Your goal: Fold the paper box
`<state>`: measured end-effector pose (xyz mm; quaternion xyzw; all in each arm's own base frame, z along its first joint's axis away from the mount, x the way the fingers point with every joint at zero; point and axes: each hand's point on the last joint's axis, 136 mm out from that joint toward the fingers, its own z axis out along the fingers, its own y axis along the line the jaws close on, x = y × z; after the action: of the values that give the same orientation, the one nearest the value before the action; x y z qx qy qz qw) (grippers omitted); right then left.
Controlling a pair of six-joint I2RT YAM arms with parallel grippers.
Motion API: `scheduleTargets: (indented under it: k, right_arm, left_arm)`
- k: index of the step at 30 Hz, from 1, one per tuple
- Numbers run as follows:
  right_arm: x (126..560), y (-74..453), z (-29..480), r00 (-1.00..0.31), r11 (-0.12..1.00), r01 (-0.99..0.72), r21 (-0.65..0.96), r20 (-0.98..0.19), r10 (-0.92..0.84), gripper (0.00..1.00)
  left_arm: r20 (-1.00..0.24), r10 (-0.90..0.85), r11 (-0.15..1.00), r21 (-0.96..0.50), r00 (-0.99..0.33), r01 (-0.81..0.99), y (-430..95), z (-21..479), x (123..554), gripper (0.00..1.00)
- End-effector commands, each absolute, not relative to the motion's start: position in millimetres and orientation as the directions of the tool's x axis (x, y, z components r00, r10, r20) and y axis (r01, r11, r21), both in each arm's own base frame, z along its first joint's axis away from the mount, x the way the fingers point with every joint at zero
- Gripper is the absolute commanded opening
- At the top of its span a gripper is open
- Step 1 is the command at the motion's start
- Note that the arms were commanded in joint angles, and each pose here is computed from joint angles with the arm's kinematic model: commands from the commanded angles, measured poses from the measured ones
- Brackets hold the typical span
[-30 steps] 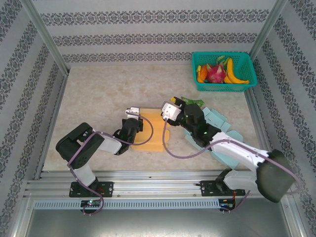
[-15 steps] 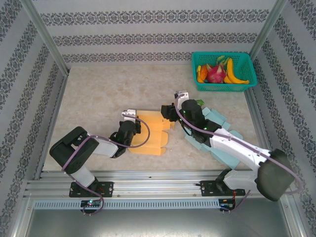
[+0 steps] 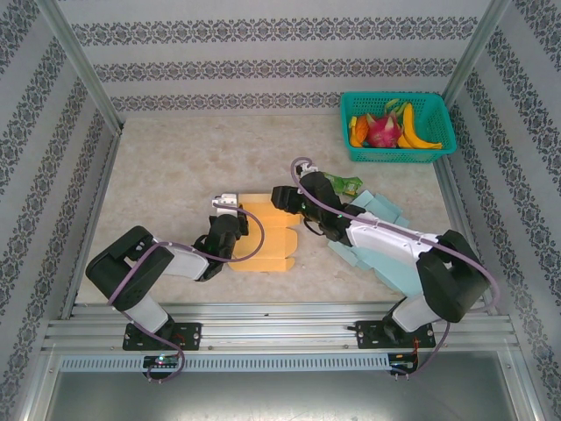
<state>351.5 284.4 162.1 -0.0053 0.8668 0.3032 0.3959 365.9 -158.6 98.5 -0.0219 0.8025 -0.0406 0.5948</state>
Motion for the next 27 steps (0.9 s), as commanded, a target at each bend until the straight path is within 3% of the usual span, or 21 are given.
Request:
scheduleTargets:
  k: [1, 8, 20, 27]
  right_arm:
    - [354.5, 295.5, 168.9, -0.684, 0.791, -0.249, 0.559, -0.679, 0.264, 0.57]
    - [352.9, 307.1, 162.8, -0.715, 0.763, -0.267, 0.588, -0.652, 0.253, 0.57]
    - [349.7, 331.7, 184.0, -0.718, 0.615, -0.355, 0.704, -0.627, 0.304, 0.54]
    - [348.5, 306.7, 156.4, -0.707, 0.713, -0.322, 0.623, -0.659, 0.257, 0.55]
  left_arm:
    - [-0.957, -0.135, 0.991, -0.125, -0.256, -0.057, -149.1, 107.7, 373.8, 0.00]
    - [-0.953, -0.153, 0.988, -0.145, -0.260, -0.052, -154.3, 104.1, 377.9, 0.00]
    - [-0.952, -0.144, 0.984, -0.168, -0.269, 0.067, -173.3, 103.2, 374.2, 0.00]
    - [-0.941, -0.166, 0.986, -0.150, -0.294, -0.075, -148.4, 100.4, 373.8, 0.00]
